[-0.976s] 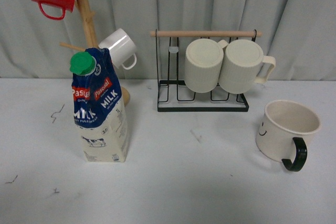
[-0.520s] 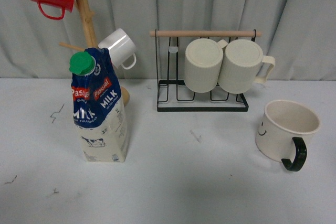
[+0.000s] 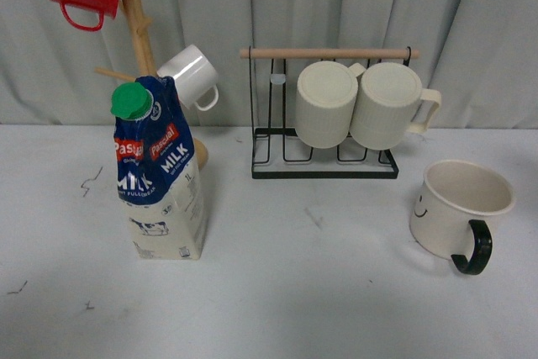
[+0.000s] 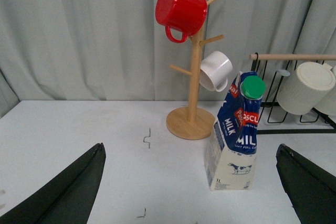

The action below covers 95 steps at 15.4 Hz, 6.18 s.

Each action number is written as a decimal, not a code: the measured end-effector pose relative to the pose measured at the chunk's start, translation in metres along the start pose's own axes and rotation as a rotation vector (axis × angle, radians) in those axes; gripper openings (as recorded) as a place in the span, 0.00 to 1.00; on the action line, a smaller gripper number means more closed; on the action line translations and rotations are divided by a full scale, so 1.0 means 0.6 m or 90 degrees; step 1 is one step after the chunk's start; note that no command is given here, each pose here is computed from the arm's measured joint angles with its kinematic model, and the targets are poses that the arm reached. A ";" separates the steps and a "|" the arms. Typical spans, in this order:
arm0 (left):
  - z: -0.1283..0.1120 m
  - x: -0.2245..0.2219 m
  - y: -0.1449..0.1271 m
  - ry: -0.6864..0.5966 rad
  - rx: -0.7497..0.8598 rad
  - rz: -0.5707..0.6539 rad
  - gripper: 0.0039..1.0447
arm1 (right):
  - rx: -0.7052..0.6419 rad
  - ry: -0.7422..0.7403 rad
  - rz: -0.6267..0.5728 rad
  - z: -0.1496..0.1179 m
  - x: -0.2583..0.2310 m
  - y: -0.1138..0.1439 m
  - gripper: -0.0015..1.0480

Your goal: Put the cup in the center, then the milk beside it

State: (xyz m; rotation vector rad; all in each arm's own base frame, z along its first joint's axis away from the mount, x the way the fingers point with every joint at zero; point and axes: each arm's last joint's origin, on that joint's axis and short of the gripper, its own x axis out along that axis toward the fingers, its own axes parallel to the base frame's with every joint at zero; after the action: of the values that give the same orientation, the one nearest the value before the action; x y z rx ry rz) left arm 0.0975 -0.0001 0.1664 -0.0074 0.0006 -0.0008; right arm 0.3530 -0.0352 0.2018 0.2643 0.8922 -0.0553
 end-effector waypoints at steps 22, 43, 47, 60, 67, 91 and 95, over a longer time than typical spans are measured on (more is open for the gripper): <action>0.000 0.000 0.000 0.000 0.000 0.000 0.94 | -0.033 0.163 -0.100 -0.021 0.180 0.059 0.03; 0.000 0.000 0.000 0.000 0.000 0.000 0.94 | -0.102 0.191 0.004 -0.091 0.185 0.236 0.03; 0.000 0.000 0.000 0.000 0.000 0.000 0.94 | -0.097 0.174 0.006 -0.082 0.193 0.241 0.16; 0.000 0.000 0.000 0.000 0.000 0.000 0.94 | -0.161 -0.498 0.018 -0.144 0.045 0.122 0.45; 0.000 0.000 0.000 0.000 0.000 0.000 0.94 | -0.163 -0.580 0.033 -0.224 -0.089 0.042 0.02; 0.000 0.000 0.000 0.000 0.000 0.000 0.94 | -0.166 -0.576 0.035 -0.345 -0.203 -0.016 0.02; 0.000 0.000 0.000 0.000 0.000 0.000 0.94 | -0.166 -0.576 0.035 -0.352 -0.209 -0.018 0.02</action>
State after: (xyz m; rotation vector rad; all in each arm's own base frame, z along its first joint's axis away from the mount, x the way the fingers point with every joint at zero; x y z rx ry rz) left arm 0.0975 0.0000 0.1664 -0.0071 0.0006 0.0000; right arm 0.1115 -0.0001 0.1703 0.0029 -0.0132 -0.0034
